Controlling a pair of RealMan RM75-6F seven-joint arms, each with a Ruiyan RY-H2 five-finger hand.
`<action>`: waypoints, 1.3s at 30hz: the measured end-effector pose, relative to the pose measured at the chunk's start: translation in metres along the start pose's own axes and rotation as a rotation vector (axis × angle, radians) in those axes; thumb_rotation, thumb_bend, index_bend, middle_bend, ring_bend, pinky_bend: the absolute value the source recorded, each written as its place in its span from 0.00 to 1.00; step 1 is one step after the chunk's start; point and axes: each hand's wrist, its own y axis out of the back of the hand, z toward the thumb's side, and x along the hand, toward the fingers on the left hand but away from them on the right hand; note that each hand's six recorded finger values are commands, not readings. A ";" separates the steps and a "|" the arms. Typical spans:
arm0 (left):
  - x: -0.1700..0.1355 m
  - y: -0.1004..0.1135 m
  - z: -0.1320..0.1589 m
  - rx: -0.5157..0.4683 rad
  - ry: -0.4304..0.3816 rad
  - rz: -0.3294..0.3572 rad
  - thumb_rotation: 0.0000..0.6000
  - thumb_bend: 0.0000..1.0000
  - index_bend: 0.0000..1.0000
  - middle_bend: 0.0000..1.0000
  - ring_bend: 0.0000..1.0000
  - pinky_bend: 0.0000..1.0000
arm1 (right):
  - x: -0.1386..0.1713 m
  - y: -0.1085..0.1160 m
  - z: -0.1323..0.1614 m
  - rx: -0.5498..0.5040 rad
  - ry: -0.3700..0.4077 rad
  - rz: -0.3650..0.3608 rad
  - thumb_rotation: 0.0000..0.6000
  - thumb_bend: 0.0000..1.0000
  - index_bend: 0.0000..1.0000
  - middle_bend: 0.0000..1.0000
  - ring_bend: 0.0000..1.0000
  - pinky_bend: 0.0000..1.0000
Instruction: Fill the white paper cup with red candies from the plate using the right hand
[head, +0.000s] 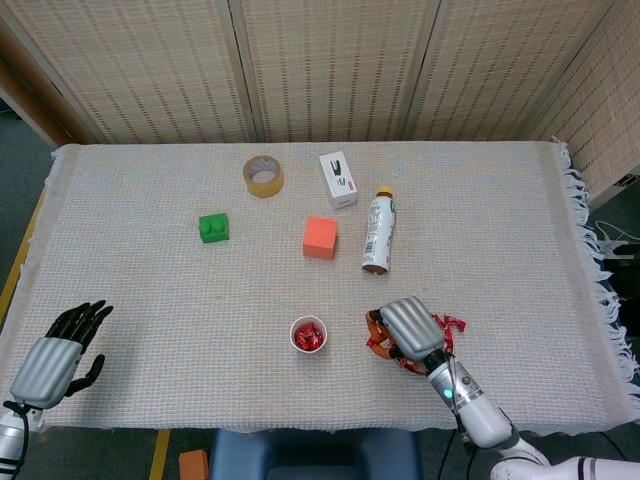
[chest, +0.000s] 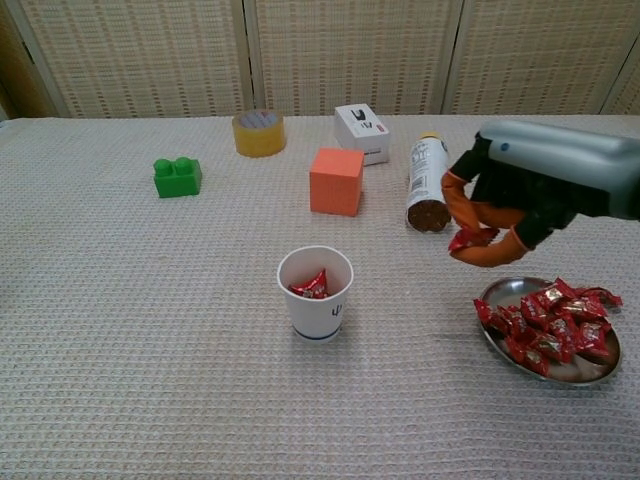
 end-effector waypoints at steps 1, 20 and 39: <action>0.000 0.001 0.000 -0.002 0.001 0.002 1.00 0.49 0.00 0.01 0.04 0.11 | -0.007 -0.002 0.009 0.000 0.010 0.004 1.00 0.21 0.65 0.92 0.88 1.00; -0.003 0.006 -0.006 -0.020 0.007 0.011 1.00 0.50 0.00 0.01 0.04 0.11 | -0.086 -0.044 0.097 0.000 0.045 0.038 1.00 0.21 0.64 0.92 0.88 1.00; -0.002 0.003 -0.003 -0.014 -0.001 -0.002 1.00 0.50 0.00 0.00 0.04 0.11 | -0.083 -0.044 0.076 0.061 0.005 0.050 1.00 0.21 0.36 0.92 0.86 1.00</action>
